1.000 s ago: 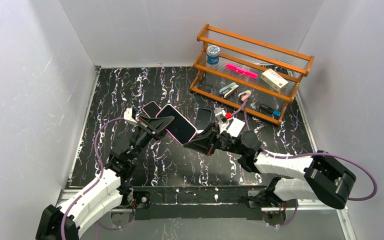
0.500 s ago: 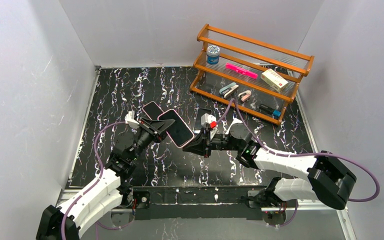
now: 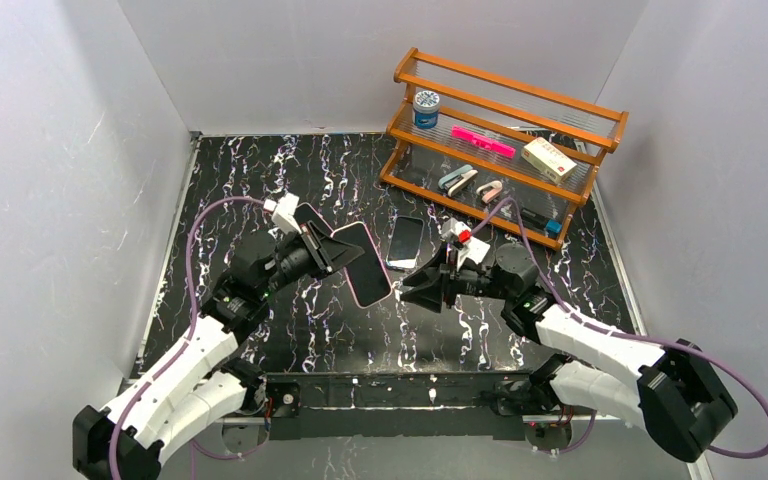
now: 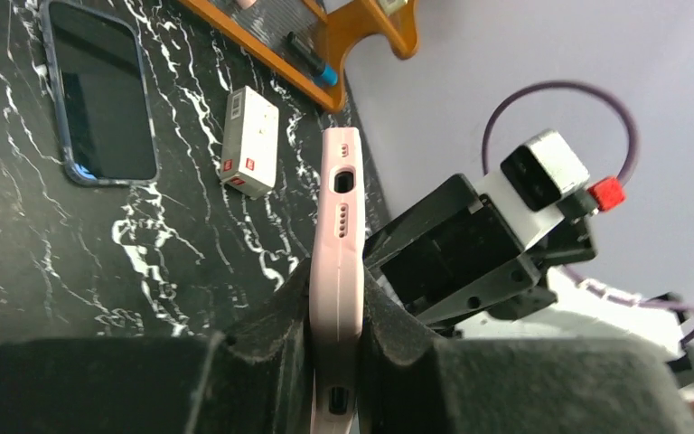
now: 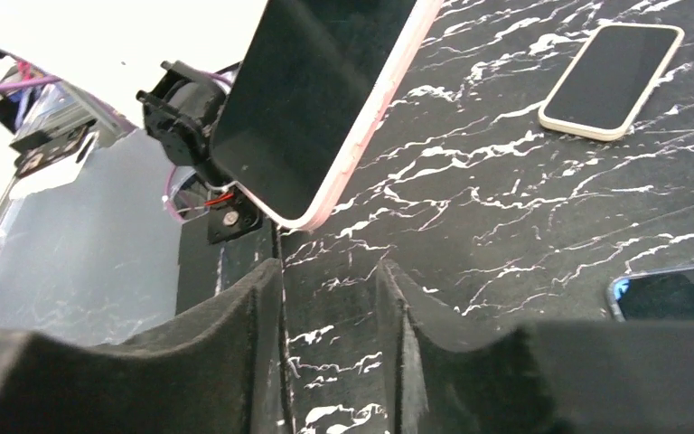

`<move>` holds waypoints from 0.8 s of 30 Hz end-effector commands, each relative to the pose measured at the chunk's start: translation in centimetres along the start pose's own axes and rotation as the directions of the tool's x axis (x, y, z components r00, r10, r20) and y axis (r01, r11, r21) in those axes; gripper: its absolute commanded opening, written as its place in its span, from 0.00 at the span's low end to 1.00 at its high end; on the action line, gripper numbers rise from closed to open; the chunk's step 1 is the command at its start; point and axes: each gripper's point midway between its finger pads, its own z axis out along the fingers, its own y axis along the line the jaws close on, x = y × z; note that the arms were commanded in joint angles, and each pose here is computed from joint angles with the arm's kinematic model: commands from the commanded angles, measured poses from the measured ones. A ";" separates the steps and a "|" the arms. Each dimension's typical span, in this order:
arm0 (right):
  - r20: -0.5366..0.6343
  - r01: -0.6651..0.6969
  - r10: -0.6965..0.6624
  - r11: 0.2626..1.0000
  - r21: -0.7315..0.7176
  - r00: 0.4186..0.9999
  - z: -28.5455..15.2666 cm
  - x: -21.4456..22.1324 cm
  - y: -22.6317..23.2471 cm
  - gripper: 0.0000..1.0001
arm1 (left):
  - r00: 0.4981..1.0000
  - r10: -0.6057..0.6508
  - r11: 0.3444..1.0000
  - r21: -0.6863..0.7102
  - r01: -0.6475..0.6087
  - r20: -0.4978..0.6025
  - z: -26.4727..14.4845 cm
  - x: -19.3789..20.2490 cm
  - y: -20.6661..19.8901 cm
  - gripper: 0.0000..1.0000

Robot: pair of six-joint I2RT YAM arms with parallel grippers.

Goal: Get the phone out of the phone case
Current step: Remove the phone case from the phone.

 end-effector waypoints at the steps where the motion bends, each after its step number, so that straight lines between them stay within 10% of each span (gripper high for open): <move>1: -0.055 -0.037 0.030 0.989 -0.142 0.998 -0.9 0.2 3.0 0.56 | 0.962 0.256 0.965 0.078 -0.249 -0.098 -1.1 0.5 -2.2 0.00; 24: -0.164 -0.091 0.029 0.920 -0.382 0.986 1.8 -1.6 5.6 0.59 | 0.940 0.305 0.909 0.340 -0.241 -0.151 -1.5 1.5 -7.3 0.00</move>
